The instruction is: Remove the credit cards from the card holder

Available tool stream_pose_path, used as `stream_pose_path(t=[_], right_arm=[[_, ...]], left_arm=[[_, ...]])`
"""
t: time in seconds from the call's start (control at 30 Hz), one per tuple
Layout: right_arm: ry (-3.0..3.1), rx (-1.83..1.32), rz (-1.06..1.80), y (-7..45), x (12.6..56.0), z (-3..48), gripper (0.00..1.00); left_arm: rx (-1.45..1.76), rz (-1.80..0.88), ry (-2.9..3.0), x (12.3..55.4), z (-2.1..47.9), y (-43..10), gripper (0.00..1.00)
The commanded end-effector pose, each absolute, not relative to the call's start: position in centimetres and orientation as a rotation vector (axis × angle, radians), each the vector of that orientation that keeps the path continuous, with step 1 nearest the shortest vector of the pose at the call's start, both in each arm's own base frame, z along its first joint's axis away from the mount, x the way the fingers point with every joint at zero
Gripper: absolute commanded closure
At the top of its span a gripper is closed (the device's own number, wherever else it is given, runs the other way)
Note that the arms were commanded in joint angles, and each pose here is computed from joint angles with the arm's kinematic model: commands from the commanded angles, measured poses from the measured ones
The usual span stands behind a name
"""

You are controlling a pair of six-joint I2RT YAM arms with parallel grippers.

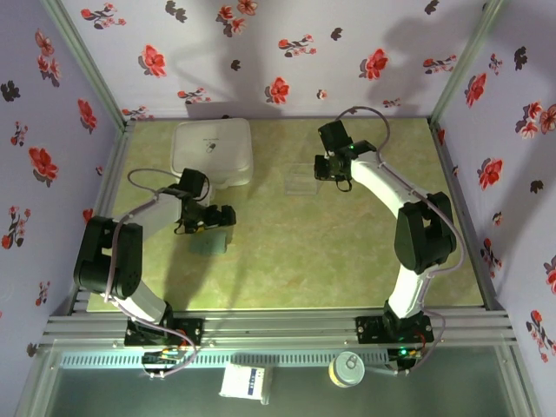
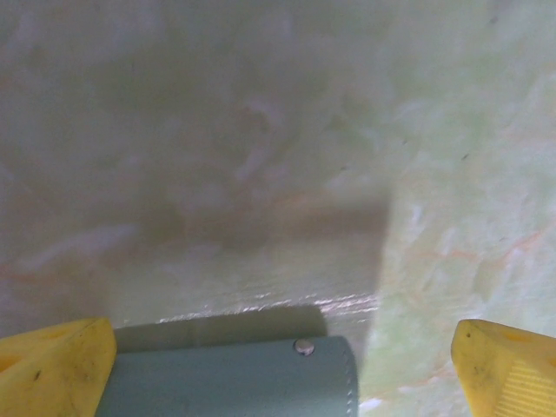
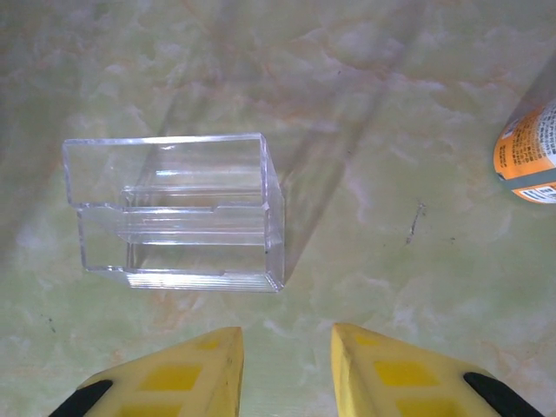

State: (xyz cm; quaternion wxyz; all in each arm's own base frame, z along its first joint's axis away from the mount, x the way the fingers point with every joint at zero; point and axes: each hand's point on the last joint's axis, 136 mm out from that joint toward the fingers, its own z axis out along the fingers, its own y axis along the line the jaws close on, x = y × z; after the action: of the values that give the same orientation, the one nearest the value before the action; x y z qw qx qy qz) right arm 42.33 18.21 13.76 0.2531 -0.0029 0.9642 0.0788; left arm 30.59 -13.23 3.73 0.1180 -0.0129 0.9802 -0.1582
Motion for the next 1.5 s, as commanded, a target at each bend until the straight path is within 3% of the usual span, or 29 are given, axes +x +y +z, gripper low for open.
stream_pose_path(t=[0.0, 0.73, 1.47], right_arm=[[2.582, -0.004, 0.283, 19.0, 42.3, 14.9, 0.66], [2.597, -0.084, 0.402, 21.3, 42.7, 13.4, 0.65], [2.611, -0.149, 0.372, 20.5, 41.3, 12.5, 0.62]], left_arm=[[-0.047, -0.444, 2.932, 28.1, 2.9, -12.7, 0.0], [-0.148, -0.317, 2.966, 21.0, 3.7, -13.0, 0.0], [-0.022, 0.132, 2.991, 22.0, 3.2, -14.5, 0.05]])
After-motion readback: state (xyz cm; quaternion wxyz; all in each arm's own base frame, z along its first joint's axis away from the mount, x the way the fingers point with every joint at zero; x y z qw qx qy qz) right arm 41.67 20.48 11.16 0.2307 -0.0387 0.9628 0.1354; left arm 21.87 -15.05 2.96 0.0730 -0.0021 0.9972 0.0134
